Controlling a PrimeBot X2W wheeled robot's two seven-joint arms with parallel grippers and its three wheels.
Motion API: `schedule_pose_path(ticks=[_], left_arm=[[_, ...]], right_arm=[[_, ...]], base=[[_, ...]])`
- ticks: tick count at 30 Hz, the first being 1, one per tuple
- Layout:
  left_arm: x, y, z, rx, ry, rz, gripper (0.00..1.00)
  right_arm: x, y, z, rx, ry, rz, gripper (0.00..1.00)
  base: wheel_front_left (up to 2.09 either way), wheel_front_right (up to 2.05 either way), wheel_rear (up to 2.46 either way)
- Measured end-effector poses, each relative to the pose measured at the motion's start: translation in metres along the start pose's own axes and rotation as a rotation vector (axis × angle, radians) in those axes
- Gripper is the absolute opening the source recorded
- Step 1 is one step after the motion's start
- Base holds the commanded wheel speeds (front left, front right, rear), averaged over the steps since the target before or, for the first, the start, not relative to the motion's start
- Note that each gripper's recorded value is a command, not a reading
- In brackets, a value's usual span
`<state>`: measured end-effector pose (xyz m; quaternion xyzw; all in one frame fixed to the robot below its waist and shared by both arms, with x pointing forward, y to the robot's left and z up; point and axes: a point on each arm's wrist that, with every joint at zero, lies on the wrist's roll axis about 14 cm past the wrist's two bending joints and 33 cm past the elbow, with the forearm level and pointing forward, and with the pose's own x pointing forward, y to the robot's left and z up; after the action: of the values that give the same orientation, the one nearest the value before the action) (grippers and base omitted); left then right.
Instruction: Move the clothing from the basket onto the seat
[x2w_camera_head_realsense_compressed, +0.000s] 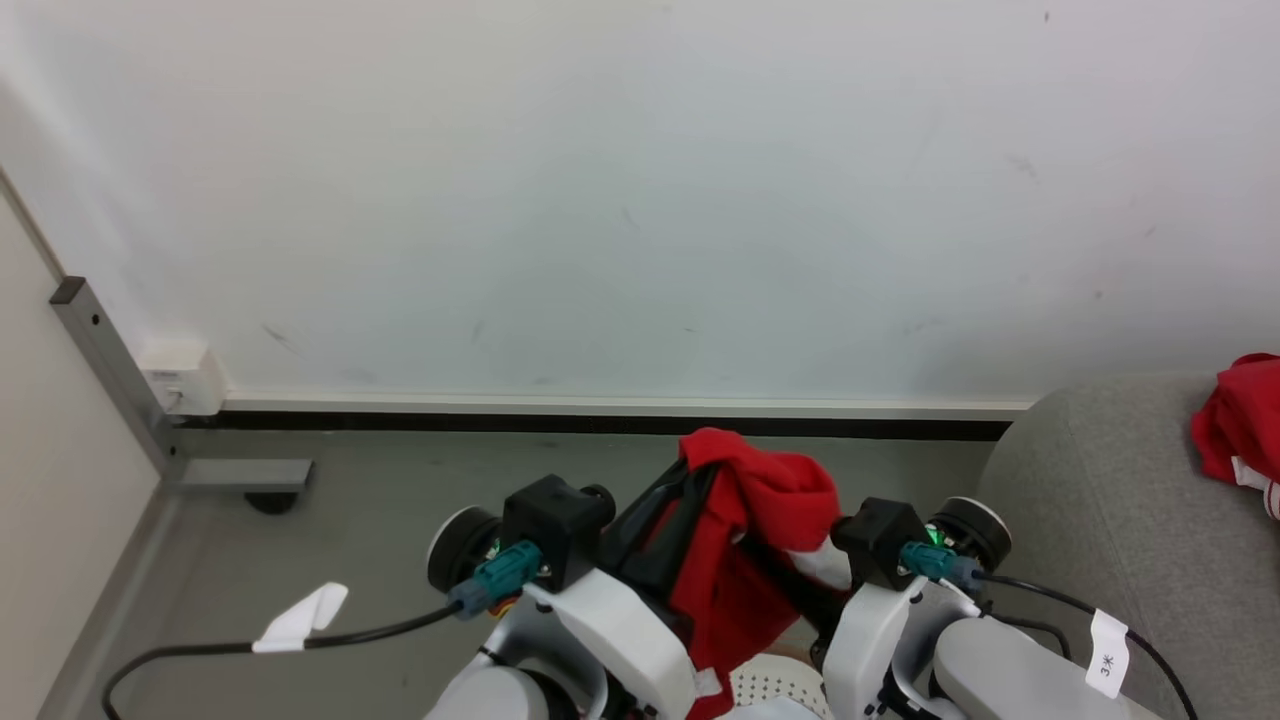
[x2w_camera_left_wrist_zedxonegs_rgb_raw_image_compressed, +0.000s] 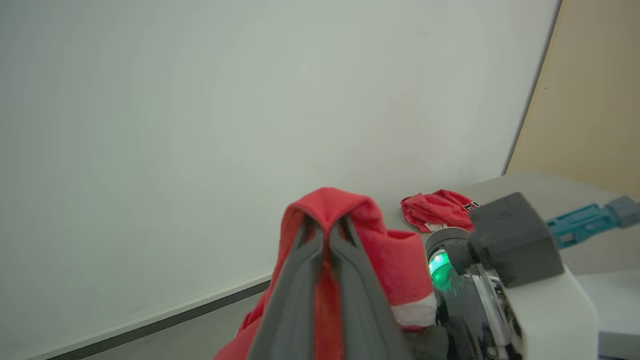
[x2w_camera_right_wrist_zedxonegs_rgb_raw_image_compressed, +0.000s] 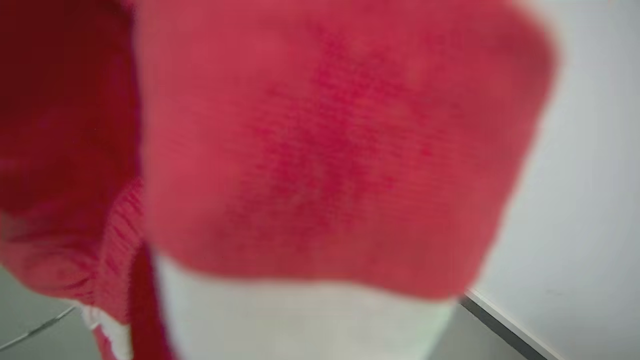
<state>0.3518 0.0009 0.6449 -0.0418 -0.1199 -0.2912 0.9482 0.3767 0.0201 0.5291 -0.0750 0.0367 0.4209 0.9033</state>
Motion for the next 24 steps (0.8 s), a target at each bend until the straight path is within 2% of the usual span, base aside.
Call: schedule_pose_path(ticks=[8, 9, 10, 12, 18, 24], left_arm=[[-0.004, 0.015, -0.01, 0.014, 0.027, 0.048, 0.01], [-0.004, 0.016, -0.011, 0.015, 0.031, 0.051, 0.12], [-0.004, 0.016, -0.012, 0.017, 0.034, 0.051, 0.38], [-0.004, 0.017, -0.013, 0.018, 0.035, 0.052, 1.0], [-0.003, 0.015, -0.024, 0.017, 0.059, 0.049, 1.0], [-0.001, 0.002, -0.041, 0.002, 0.092, 0.006, 1.0]], right_arm=[[0.003, -0.005, 0.0, 0.091, -0.028, -0.019, 0.0], [0.003, -0.007, -0.001, 0.099, -0.03, -0.024, 0.0], [0.002, -0.01, 0.0, 0.106, -0.035, -0.032, 0.0], [0.0, -0.017, 0.005, 0.129, -0.054, -0.052, 0.0], [-0.006, -0.043, 0.021, 0.258, -0.134, -0.143, 0.0], [-0.017, -0.077, 0.043, 0.279, -0.209, -0.23, 0.0]], base=[[0.0, 0.0, 0.0], [0.0, 0.0, 0.0], [0.0, 0.0, 0.0], [0.0, 0.0, 0.0], [0.0, 0.0, 0.0], [0.0, 0.0, 0.0]])
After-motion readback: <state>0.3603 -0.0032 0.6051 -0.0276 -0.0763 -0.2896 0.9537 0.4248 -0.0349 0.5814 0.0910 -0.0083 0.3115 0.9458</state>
